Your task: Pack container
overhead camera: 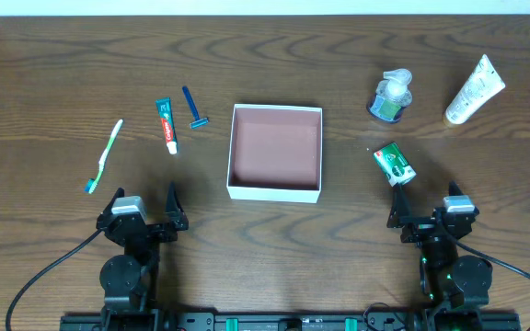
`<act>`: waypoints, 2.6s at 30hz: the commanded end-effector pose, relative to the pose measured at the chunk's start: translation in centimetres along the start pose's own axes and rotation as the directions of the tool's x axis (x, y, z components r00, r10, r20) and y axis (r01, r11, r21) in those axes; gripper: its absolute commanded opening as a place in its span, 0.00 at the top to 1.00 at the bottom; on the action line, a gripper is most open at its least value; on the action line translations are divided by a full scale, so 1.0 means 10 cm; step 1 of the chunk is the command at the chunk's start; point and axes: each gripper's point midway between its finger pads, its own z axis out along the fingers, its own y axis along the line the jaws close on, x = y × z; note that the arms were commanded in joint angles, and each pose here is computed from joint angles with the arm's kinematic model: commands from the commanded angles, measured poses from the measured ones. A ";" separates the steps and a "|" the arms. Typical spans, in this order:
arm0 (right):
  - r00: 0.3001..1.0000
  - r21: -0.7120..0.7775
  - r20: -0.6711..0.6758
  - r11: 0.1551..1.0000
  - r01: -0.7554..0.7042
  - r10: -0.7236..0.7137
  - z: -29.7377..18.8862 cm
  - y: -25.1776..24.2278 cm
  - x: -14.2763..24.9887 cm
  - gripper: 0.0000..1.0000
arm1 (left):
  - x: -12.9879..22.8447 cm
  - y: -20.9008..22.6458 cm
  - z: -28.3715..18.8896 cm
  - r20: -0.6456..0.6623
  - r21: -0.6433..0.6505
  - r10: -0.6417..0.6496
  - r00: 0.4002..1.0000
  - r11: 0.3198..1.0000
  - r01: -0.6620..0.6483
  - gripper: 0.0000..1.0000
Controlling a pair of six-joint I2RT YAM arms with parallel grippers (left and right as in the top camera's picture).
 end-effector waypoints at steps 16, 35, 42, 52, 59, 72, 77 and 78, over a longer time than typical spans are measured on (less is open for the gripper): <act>1.000 -0.005 0.003 1.000 0.015 -0.015 0.00 0.01 0.00 0.01 | 0.17 0.05 0.01 -0.045 -0.021 0.015 0.999 1.000 -0.016 0.02; 1.000 0.033 0.005 0.999 0.016 -0.016 0.00 -0.05 0.00 0.01 | 0.17 0.05 0.01 -0.045 -0.021 0.015 0.999 1.000 -0.016 0.02; 1.000 0.033 0.004 0.999 0.015 -0.015 0.00 -0.05 0.00 0.01 | 0.17 0.05 0.01 -0.045 -0.021 0.016 0.999 1.000 -0.017 0.02; 1.000 0.033 0.005 0.999 0.015 -0.015 0.00 -0.05 0.00 0.01 | 0.17 0.05 0.01 -0.045 -0.021 0.015 0.999 1.000 -0.016 0.02; 1.000 0.033 0.005 0.999 0.016 -0.016 0.00 -0.05 0.00 0.01 | 0.17 0.05 0.01 -0.045 -0.021 0.015 0.999 1.000 -0.016 0.02; 1.000 0.032 0.018 0.999 0.015 -0.015 0.00 -0.05 -0.03 0.01 | 0.17 0.05 0.01 -0.045 -0.021 0.015 0.999 1.000 -0.016 0.02; 0.999 0.029 0.045 0.999 -0.016 0.015 -0.01 -0.05 -0.10 0.01 | 0.17 0.05 0.01 -0.045 -0.021 0.016 0.999 1.000 -0.017 0.02; 0.999 0.029 0.050 0.999 -0.016 0.015 -0.01 -0.05 -0.11 0.01 | 0.17 0.05 0.01 -0.045 -0.021 0.015 0.999 1.000 -0.016 0.02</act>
